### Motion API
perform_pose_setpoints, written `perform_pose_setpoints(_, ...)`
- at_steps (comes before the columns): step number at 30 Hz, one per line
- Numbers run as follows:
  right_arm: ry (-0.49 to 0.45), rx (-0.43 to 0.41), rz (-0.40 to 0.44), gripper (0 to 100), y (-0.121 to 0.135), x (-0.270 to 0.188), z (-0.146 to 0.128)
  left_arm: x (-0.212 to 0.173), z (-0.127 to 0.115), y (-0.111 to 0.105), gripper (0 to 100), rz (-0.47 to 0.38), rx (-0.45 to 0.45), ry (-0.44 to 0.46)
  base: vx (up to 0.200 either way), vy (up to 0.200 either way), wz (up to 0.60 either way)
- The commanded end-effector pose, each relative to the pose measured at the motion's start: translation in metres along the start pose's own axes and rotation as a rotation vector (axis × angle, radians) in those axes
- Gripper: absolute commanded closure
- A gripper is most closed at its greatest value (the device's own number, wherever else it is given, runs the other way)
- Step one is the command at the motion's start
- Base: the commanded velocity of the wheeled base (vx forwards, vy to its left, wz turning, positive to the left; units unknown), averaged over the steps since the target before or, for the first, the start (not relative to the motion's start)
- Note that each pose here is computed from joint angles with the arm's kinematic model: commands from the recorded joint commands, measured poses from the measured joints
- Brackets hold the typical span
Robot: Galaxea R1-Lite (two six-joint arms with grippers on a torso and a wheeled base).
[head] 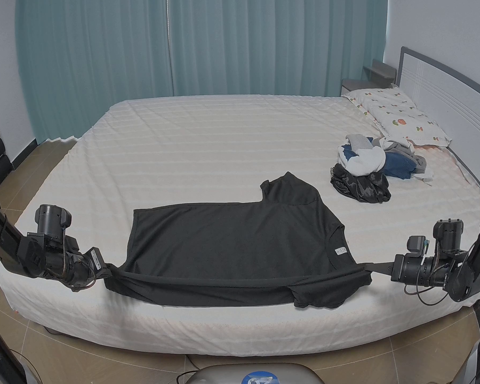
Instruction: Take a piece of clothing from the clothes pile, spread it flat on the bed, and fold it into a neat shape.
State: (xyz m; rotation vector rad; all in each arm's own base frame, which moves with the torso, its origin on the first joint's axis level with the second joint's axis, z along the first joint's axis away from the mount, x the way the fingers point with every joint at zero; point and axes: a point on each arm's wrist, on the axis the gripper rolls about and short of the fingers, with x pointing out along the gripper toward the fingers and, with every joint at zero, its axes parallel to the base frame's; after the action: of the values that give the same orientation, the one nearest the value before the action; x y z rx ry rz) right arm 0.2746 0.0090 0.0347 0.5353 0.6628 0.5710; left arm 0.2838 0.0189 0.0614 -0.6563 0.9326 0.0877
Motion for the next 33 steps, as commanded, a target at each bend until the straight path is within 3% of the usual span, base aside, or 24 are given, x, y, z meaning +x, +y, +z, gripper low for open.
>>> perform_pose_setpoints(1,0.009,0.007,0.001,100,-0.007,0.016,0.021,0.026,0.014,-0.001,100,0.005,-0.040,0.010,0.000,0.000,0.00)
perform_pose_setpoints(8,0.045,0.030,-0.003,100,-0.017,0.040,0.036,0.055,0.026,-0.007,100,0.000,-0.060,0.024,0.000,0.000,0.00)
perform_pose_setpoints(22,0.074,0.065,-0.016,100,-0.048,0.080,0.031,0.099,0.047,-0.018,100,-0.011,-0.139,0.019,0.000,0.000,0.00)
perform_pose_setpoints(32,0.014,0.078,-0.014,100,-0.052,0.089,0.035,0.101,0.051,-0.020,100,-0.019,-0.177,0.004,0.000,0.000,0.00)
perform_pose_setpoints(33,0.005,0.079,-0.015,0,-0.052,0.089,0.036,0.101,0.052,-0.021,0,-0.020,-0.178,0.003,0.000,0.000,0.00)
